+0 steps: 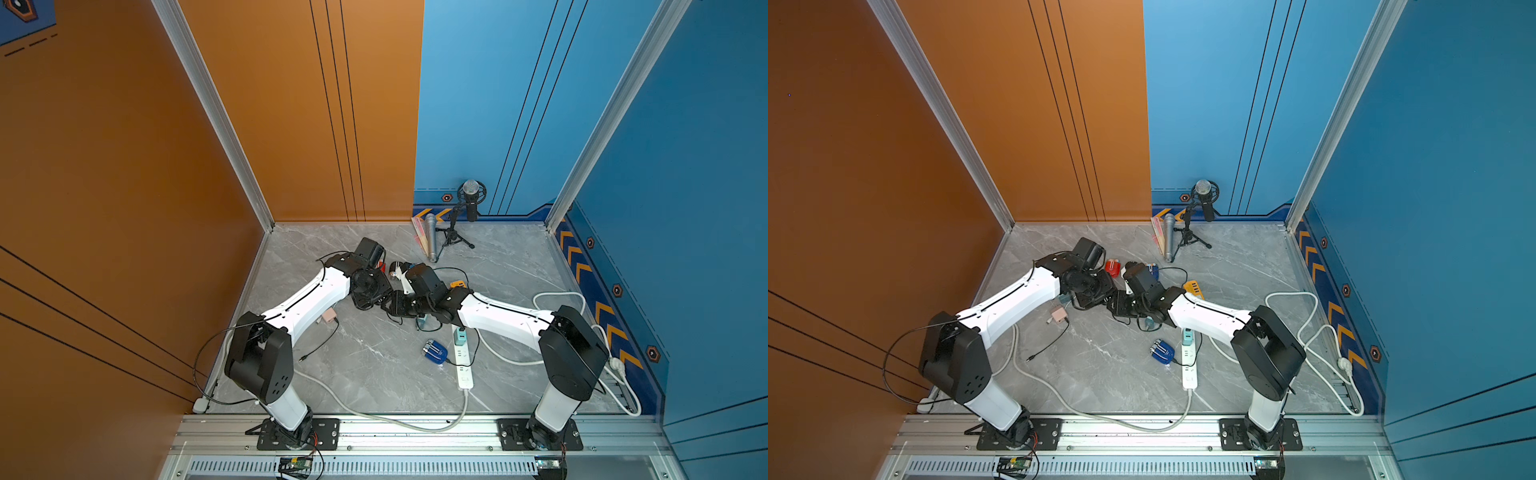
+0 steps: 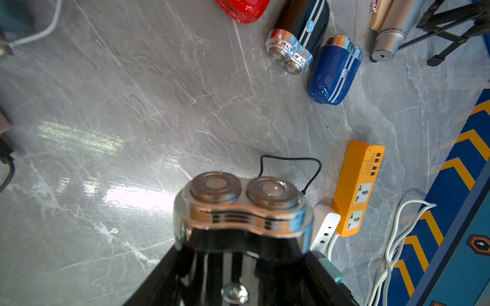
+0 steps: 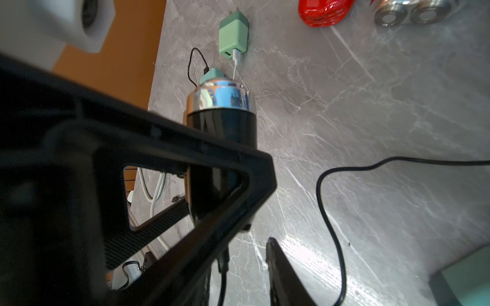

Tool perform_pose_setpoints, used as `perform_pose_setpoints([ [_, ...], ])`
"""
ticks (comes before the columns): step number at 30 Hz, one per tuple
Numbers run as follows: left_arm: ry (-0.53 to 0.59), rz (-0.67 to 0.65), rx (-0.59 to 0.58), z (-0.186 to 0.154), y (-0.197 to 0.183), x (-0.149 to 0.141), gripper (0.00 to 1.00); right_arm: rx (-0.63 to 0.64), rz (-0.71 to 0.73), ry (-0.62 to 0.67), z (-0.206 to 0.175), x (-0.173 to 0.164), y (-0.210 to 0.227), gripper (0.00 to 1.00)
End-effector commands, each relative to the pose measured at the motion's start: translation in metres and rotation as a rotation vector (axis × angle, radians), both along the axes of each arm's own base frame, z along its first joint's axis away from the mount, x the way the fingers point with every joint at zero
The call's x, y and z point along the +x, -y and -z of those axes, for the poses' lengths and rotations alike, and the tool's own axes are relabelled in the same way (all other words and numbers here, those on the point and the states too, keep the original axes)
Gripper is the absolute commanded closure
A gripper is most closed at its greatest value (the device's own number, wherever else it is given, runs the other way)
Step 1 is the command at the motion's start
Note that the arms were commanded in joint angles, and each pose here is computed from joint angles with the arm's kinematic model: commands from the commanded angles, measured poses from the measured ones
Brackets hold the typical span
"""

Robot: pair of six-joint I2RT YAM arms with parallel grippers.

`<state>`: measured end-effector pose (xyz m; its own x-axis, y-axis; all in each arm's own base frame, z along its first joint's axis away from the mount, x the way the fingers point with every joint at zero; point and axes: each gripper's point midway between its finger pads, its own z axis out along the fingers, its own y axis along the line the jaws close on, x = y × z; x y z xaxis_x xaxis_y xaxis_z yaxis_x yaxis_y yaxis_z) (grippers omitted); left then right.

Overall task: Unplug the electric shaver
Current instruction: Remove the charging cable from the electric shaver.

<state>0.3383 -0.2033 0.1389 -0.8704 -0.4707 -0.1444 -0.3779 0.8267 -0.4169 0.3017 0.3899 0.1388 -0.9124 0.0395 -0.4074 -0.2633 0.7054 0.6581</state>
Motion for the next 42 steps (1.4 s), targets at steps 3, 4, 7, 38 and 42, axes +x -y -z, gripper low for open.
perform_pose_setpoints([
  [3,0.01,0.04,-0.041,-0.012,0.012,-0.004,0.51,0.021,0.003,-0.003,0.005,0.003,-0.008,0.72],
  [4,0.014,0.048,-0.044,-0.013,0.013,-0.003,0.51,0.026,0.004,-0.004,0.006,0.004,-0.008,0.73],
  [7,0.011,0.064,-0.055,-0.014,0.018,-0.003,0.51,0.033,0.007,-0.004,0.008,0.006,-0.01,0.75],
  [38,0.049,0.037,-0.005,-0.013,0.012,0.019,0.56,-0.013,-0.004,-0.035,0.015,-0.003,0.009,1.0],
  [42,0.068,-0.009,-0.001,-0.014,0.009,0.028,0.57,-0.023,0.017,-0.021,0.013,-0.006,0.019,1.0],
])
